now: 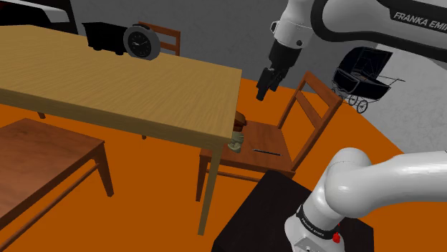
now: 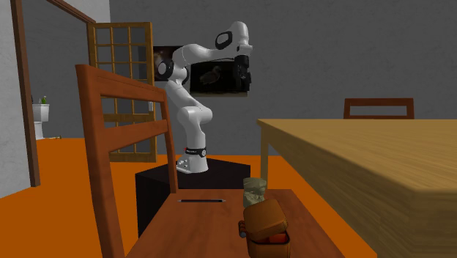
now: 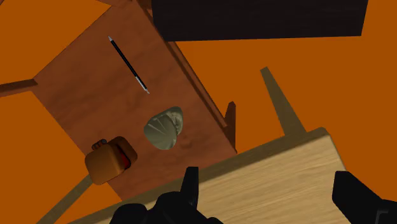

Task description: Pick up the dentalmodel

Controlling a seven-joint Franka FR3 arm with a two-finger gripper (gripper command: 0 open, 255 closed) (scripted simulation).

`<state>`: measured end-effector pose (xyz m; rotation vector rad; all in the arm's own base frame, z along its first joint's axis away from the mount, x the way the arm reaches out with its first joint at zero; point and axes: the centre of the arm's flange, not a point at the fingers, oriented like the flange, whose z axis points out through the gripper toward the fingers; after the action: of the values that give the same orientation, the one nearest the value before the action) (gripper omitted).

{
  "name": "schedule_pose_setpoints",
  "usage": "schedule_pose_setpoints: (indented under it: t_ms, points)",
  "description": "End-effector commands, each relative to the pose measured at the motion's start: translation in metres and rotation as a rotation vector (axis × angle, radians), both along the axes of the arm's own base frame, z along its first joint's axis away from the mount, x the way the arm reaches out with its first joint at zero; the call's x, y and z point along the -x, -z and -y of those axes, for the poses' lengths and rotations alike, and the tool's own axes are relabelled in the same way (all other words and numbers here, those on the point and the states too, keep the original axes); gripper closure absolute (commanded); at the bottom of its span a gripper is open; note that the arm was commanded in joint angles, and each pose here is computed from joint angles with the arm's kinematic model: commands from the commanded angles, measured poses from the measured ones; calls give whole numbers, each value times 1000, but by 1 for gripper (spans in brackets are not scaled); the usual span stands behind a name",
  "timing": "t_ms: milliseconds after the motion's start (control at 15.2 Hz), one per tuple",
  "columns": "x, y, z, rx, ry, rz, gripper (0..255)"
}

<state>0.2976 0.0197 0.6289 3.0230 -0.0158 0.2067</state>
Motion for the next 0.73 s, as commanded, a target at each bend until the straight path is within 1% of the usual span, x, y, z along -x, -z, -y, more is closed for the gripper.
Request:
schedule_pose_setpoints:
  t_ms: [0, 660]
  points:
    - [0, 0, 0, 0, 0, 0, 0]
    - [-37, 106, 73, -36, 34, 14, 0]
